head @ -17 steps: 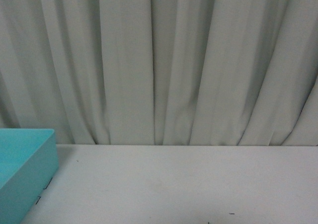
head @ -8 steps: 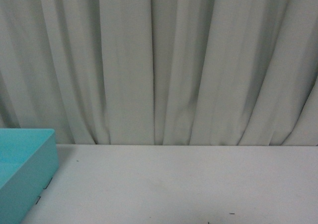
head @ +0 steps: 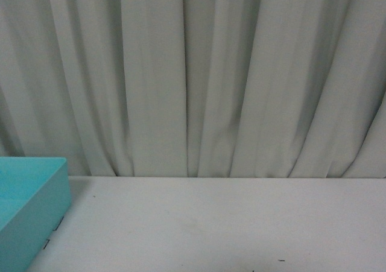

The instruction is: Wind up and store yellow beetle toy

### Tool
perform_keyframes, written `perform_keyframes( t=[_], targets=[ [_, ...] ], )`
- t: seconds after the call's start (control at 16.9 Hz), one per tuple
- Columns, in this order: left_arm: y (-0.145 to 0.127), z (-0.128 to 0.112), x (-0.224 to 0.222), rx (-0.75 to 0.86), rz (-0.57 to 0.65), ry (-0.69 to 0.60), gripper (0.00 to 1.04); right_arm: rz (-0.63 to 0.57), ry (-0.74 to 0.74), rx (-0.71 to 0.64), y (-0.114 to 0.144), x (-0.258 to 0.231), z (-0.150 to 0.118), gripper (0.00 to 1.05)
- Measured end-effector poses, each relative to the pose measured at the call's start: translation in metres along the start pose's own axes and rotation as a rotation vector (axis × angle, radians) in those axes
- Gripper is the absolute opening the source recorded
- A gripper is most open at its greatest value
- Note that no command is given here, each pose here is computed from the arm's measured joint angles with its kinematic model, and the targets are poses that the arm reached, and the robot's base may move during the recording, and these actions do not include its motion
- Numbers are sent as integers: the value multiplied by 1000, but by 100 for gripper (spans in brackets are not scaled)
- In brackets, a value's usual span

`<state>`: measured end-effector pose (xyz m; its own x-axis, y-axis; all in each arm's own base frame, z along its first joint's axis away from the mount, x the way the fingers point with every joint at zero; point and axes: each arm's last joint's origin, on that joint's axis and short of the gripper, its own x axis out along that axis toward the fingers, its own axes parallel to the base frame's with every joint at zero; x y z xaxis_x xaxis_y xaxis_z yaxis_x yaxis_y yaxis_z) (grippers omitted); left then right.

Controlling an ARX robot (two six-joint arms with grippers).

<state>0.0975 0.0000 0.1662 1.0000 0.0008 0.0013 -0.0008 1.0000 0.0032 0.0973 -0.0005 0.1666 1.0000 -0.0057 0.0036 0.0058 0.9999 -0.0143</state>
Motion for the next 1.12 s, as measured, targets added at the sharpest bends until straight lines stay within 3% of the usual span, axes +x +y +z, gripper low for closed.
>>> perform_keyframes(
  t=[0.41,1.12],
  targets=[
    [0,0,0,1,0,0,100,0,0,0,0,0,0,98],
    [0,0,0,0,0,-1,98,0,-1,0,0,0,0,98]
  ],
)
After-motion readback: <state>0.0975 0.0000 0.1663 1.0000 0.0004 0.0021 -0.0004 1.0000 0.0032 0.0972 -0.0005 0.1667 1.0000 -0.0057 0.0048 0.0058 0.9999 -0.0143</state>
